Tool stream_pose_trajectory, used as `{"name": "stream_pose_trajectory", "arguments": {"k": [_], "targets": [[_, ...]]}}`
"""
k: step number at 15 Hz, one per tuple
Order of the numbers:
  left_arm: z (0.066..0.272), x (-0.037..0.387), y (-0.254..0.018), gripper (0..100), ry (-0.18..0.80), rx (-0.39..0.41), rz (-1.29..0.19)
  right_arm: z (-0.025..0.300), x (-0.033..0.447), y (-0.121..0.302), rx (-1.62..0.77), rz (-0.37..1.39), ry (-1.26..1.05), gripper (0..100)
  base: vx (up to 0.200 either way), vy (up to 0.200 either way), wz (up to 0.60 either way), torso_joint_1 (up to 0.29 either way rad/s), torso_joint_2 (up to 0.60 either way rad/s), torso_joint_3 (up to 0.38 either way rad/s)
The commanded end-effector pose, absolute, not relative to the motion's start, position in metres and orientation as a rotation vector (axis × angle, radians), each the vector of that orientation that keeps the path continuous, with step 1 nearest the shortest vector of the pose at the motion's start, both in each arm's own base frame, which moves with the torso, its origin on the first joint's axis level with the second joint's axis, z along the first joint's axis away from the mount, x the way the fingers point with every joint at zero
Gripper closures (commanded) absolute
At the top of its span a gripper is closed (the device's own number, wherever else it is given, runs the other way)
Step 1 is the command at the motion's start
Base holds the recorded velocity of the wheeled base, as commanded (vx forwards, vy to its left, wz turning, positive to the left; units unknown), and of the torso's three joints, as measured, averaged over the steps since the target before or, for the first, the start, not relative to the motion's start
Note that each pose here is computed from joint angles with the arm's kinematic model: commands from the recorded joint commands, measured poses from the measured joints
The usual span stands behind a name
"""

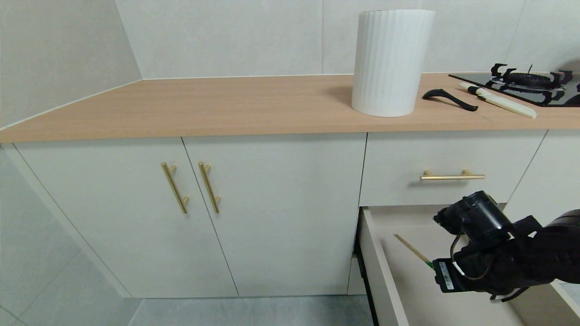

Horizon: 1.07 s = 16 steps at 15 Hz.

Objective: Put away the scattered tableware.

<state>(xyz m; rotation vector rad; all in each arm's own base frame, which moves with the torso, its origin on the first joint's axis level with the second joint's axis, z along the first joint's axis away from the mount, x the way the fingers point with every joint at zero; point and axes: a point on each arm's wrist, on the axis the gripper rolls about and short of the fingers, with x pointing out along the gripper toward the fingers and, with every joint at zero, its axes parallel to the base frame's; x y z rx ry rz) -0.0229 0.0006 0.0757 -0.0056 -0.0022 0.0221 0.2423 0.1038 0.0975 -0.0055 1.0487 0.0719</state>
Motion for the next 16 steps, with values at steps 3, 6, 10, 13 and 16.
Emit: {"name": "stream_pose_trajectory", "arguments": {"k": [3, 6, 10, 13, 16], "targets": [[0.076, -0.023, 0.001, 0, -0.002, -0.006, 0.023, 0.032, 0.278, 0.112, -0.040, 0.010, 1.086, 100, 0.000, 0.000, 0.00, 0.000, 0.00, 0.000], [0.076, -0.023, 0.001, 0, -0.002, -0.006, 0.023, -0.004, 0.288, 0.115, -0.066, 0.011, 1.067, 100, 0.000, 0.000, 0.00, 0.000, 0.00, 0.000], [0.076, -0.023, 0.001, 0, -0.002, -0.006, 0.023, -0.042, 0.293, 0.110, -0.108, -0.044, 1.095, 100, 0.000, 0.000, 0.00, 0.000, 0.00, 0.000], [0.076, -0.023, 0.001, 0, -0.002, -0.006, 0.023, -0.058, 0.298, 0.105, -0.149, -0.068, 1.084, 100, 0.000, 0.000, 0.00, 0.000, 0.00, 0.000], [0.076, -0.023, 0.001, 0, -0.002, -0.006, 0.023, -0.058, 0.298, 0.104, -0.149, -0.069, 1.082, 100, 0.000, 0.000, 0.00, 0.000, 0.00, 0.000]]}}
